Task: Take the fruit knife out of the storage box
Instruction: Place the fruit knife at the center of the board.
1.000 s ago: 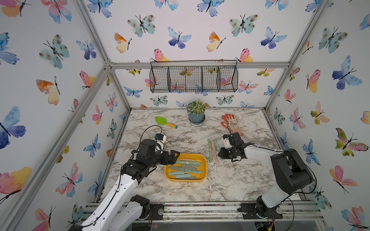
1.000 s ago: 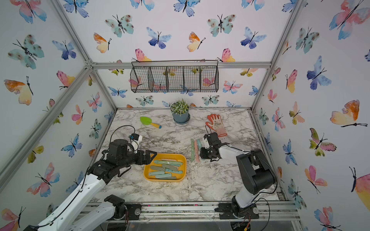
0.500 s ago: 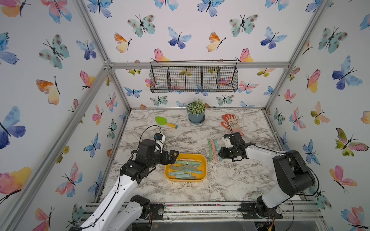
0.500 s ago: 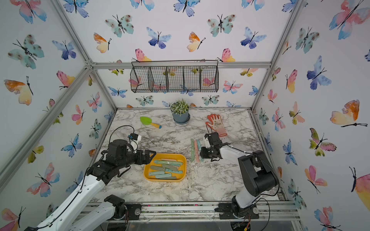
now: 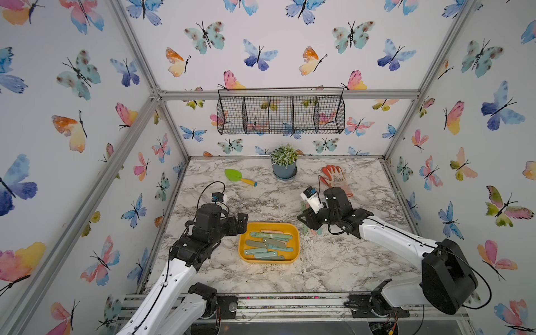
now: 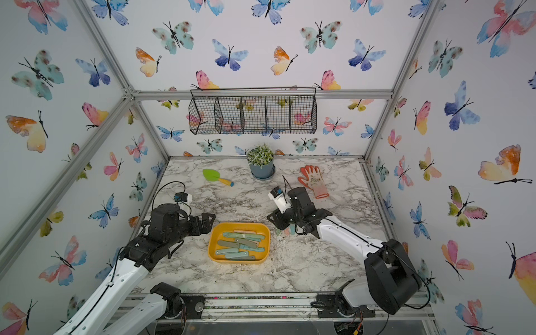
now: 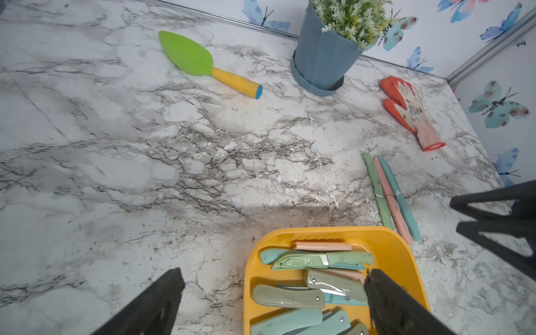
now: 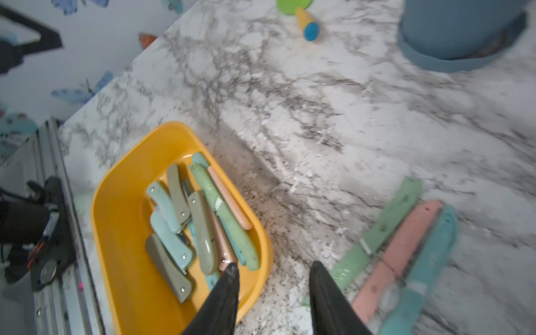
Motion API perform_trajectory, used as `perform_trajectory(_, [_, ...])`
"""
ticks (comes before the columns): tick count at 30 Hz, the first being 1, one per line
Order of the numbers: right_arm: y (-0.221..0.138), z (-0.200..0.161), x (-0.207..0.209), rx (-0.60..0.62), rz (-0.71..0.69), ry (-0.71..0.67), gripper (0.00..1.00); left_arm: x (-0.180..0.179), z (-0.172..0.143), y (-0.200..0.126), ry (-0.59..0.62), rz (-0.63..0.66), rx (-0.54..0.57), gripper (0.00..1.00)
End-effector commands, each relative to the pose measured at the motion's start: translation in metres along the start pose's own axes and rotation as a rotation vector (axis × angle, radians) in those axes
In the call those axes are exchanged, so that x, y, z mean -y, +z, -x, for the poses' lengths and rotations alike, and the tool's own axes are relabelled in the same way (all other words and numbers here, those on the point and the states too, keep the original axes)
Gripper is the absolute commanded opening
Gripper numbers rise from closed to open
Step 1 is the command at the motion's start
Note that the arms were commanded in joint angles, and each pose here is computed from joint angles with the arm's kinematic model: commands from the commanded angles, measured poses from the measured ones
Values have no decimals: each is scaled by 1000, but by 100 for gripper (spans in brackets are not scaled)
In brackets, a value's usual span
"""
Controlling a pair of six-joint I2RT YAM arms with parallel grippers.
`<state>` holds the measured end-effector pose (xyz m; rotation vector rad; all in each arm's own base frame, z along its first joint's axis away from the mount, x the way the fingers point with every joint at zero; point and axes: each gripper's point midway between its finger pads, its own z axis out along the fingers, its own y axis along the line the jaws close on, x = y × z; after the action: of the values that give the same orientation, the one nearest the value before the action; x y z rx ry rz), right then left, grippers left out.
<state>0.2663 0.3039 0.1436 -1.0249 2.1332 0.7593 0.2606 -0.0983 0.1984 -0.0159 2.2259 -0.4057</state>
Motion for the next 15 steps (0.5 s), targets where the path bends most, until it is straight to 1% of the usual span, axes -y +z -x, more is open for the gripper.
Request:
perform_trajectory(1, [17, 3, -42, -54, 110, -202, 43, -9, 13, -8, -25, 53, 52, 98])
perform_trajectory(5, [46, -8, -65, -164, 142, -281, 44, -12, 13, -9, -27, 69, 58, 98])
perform_trajectory(7, [60, -20, -71, -240, 142, -307, 45, -11, 13, -9, -27, 68, 57, 98])
perform_trajectory(11, [85, -46, -72, -384, 111, -336, 48, -13, 15, -11, -28, 75, 65, 98])
perform_trajectory(15, [98, -60, -68, -449, 84, -341, 48, -14, 16, -14, -29, 79, 78, 98])
